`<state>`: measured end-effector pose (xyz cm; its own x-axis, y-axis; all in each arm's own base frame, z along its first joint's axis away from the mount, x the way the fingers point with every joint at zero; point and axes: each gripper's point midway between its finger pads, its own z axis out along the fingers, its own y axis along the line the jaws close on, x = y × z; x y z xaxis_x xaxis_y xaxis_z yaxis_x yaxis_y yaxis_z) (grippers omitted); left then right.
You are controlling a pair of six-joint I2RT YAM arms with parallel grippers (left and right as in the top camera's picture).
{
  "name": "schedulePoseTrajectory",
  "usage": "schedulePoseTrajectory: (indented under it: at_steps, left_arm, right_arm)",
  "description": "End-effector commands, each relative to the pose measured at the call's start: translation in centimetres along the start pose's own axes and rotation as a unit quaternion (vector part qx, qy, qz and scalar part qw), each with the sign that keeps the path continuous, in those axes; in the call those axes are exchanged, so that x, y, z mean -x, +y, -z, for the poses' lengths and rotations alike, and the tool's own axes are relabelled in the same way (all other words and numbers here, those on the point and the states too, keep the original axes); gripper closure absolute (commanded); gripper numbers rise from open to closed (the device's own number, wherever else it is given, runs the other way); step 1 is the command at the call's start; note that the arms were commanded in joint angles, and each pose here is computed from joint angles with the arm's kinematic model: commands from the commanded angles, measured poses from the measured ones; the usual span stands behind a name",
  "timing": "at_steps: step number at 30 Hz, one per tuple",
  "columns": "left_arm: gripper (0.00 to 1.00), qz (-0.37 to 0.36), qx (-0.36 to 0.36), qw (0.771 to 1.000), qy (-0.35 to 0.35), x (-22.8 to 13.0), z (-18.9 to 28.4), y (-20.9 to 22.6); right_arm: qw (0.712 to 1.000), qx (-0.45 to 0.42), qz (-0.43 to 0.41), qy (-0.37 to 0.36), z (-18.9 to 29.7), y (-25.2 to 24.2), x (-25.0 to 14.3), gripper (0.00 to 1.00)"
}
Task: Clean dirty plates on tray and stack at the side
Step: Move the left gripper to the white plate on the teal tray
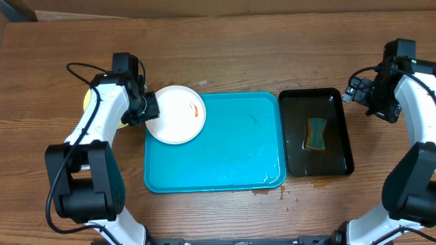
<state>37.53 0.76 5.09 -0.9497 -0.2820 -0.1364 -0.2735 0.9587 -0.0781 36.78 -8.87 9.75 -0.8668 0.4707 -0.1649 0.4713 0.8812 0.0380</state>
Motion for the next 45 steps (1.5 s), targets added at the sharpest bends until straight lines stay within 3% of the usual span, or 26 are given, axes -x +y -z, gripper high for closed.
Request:
schedulePoseTrajectory:
  at_steps: [1,13,18,26,30,32,35,41,45]
  left_arm:
    - [0.58,-0.008,0.016,1.0,0.008,0.0,-0.9,0.7]
    - [0.61,-0.008,0.027,1.0,-0.004,0.1,-2.0,1.2]
    - [0.72,-0.008,0.026,1.0,-0.009,0.2,-2.3,1.2]
    - [0.68,-0.008,0.035,0.999,-0.013,-0.1,-2.9,1.7]
    - [0.91,-0.009,0.035,0.999,-0.012,-0.2,-3.1,1.7]
    - [0.95,-0.009,0.032,0.999,-0.01,-0.3,-3.1,1.6]
    - [0.96,-0.009,0.005,1.0,0.006,-1.0,-3.2,0.7]
    - [0.96,-0.026,-0.119,0.989,0.08,-4.5,-2.5,-3.8]
    - [0.96,-0.046,-0.125,0.985,0.114,-6.7,-2.5,-5.3]
  right_arm:
    - [1.0,0.003,-0.003,-0.011,0.6,0.0,0.5,0.0]
    - [1.0,0.003,-0.003,-0.011,0.6,0.0,0.5,0.0]
    - [1.0,0.003,-0.003,-0.011,0.6,0.0,0.5,0.0]
    - [1.0,0.003,-0.003,-0.011,0.6,0.0,0.5,0.0]
    - [1.0,0.003,-0.003,-0.011,0.6,0.0,0.5,0.0]
    - [1.0,0.003,-0.003,-0.011,0.6,0.0,0.5,0.0]
    - [1.0,0.003,-0.003,-0.011,0.6,0.0,0.5,0.0]
    - [1.0,0.003,-0.003,-0.011,0.6,0.0,0.5,0.0]
    - [1.0,0.003,-0.003,-0.011,0.6,0.0,0.5,0.0]
